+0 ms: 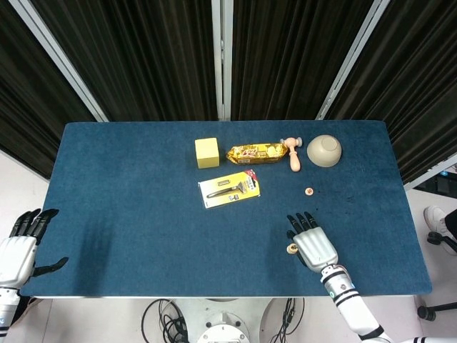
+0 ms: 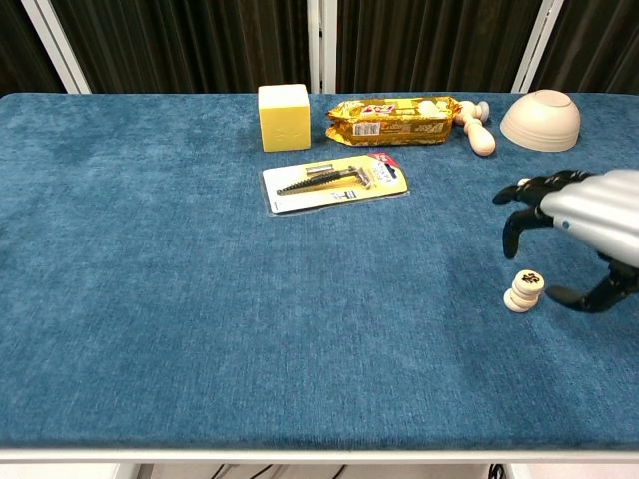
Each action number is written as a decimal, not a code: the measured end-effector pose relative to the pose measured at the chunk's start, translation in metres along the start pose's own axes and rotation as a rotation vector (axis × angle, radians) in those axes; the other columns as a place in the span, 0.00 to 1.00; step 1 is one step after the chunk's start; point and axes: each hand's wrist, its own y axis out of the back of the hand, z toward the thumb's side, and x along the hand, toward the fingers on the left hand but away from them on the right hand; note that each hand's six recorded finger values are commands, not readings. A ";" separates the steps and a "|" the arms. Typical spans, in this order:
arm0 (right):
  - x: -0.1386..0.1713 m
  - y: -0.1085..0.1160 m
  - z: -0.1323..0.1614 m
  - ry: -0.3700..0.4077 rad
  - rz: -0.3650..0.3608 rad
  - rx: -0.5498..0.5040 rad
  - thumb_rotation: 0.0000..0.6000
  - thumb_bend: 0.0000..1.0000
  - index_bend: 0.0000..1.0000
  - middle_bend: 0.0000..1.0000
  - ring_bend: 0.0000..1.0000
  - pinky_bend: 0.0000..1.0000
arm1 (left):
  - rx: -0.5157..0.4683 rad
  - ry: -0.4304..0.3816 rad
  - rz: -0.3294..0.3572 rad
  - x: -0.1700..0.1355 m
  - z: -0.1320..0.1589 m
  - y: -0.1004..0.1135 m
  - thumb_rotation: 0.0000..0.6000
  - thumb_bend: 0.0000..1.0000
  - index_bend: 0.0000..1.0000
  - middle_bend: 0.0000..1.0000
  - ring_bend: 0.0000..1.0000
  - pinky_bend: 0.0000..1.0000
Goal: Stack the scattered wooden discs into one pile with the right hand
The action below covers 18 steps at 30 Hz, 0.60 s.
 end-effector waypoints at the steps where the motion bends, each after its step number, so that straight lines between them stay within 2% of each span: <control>1: 0.000 0.004 -0.002 -0.007 -0.011 -0.007 1.00 0.29 0.33 0.06 0.00 0.00 | 0.000 0.000 0.000 0.000 0.000 0.000 1.00 0.13 0.11 0.09 0.00 0.00; 5: -0.004 0.021 -0.014 -0.042 -0.056 -0.034 1.00 0.29 0.31 0.06 0.00 0.00 | -0.002 -0.001 0.001 0.000 0.000 0.000 1.00 0.13 0.11 0.09 0.00 0.00; 9: -0.013 0.032 -0.032 -0.101 -0.081 -0.053 1.00 0.28 0.22 0.04 0.00 0.00 | -0.001 -0.004 -0.001 0.000 0.001 0.000 1.00 0.13 0.11 0.09 0.00 0.00; 12: -0.023 0.033 -0.048 -0.157 -0.071 -0.051 1.00 0.22 0.14 0.01 0.00 0.00 | -0.001 -0.007 -0.003 0.000 0.002 -0.001 1.00 0.13 0.11 0.09 0.00 0.00; 18: -0.049 0.026 -0.082 -0.283 -0.011 -0.039 1.00 0.08 0.12 0.00 0.00 0.00 | -0.005 -0.008 -0.004 0.000 0.002 -0.001 1.00 0.13 0.11 0.09 0.00 0.00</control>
